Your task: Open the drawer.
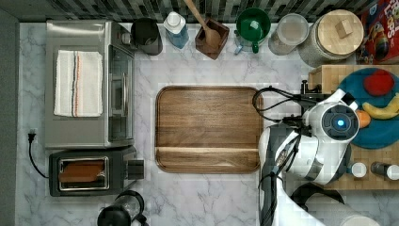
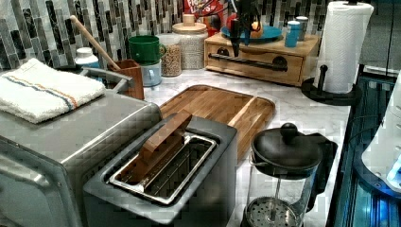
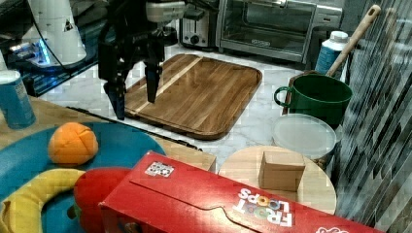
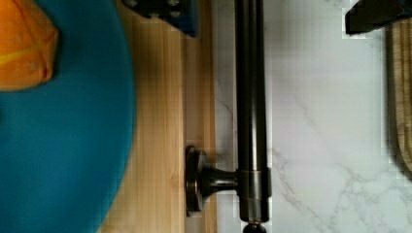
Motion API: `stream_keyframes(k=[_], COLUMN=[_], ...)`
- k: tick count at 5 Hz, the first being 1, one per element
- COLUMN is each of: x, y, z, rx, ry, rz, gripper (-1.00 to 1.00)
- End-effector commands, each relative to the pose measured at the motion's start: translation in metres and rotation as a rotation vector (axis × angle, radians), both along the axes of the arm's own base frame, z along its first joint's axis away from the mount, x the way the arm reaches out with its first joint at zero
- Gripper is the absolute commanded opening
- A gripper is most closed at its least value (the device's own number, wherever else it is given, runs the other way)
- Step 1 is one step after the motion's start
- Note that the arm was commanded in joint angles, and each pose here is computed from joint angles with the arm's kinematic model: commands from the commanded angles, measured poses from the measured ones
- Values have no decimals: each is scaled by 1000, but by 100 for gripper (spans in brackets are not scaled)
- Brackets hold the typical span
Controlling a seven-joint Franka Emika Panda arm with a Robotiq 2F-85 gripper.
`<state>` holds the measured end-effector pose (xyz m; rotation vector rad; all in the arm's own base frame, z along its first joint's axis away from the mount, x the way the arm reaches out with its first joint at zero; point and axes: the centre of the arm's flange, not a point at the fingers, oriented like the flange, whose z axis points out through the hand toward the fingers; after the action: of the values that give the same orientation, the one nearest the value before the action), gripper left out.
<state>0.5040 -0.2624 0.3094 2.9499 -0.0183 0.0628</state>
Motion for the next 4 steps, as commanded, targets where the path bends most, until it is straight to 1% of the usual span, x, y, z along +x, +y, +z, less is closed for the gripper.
stream_keyframes(k=[1, 2, 3, 4], x=[9, 9, 11, 16], y=[24, 34, 57, 79], z=[-39, -39, -28, -28], rx=[43, 45, 58, 102], ry=[-16, -16, -11, -24], rz=[39, 34, 61, 121], gripper=[100, 100, 100, 100])
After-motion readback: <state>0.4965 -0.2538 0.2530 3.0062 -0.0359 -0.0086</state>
